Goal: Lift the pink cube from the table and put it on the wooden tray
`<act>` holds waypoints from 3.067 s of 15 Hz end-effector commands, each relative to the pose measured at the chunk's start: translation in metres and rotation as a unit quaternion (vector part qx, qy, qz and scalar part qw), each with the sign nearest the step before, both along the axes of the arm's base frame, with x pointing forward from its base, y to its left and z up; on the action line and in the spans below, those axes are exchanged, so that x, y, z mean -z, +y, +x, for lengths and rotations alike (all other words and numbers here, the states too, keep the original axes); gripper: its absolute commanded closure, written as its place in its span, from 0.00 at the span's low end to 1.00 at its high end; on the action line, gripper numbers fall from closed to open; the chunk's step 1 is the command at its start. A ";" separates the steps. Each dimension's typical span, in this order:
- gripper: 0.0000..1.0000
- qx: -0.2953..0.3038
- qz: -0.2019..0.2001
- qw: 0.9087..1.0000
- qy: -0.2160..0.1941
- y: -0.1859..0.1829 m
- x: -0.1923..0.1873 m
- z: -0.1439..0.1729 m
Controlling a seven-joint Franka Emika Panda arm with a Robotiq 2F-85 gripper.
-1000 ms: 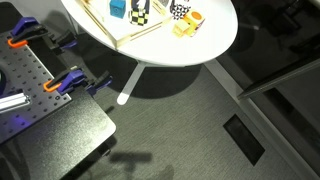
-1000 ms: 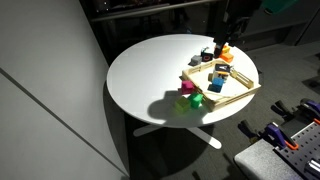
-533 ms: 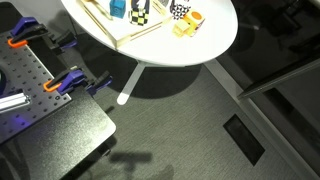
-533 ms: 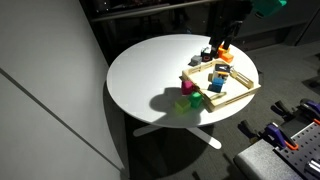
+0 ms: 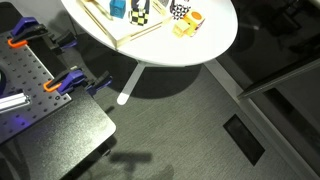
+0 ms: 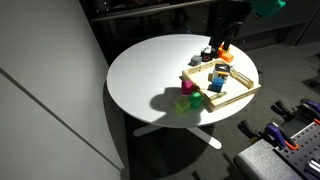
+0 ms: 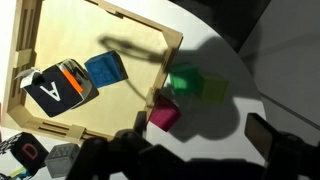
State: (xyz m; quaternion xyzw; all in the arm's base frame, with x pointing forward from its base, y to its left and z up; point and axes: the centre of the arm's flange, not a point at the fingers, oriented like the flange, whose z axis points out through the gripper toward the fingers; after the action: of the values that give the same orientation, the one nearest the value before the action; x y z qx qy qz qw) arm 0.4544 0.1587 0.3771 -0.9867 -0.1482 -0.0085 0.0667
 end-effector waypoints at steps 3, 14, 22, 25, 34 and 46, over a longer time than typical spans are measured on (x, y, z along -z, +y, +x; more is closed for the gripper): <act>0.00 -0.010 0.006 1.000 0.012 0.003 0.022 0.024; 0.00 -0.045 0.014 0.999 0.027 0.017 0.075 0.078; 0.00 -0.122 0.008 0.992 0.036 0.029 0.116 0.114; 0.00 -0.144 -0.009 0.989 0.042 0.039 0.134 0.122; 0.00 -0.206 -0.077 0.975 0.029 0.072 0.166 0.138; 0.00 -0.239 -0.090 0.966 0.030 0.086 0.182 0.124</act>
State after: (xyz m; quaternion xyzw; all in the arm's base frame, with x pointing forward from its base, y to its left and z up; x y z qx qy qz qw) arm 0.5782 0.2452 0.1947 -0.9244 -0.3777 0.0503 -0.0174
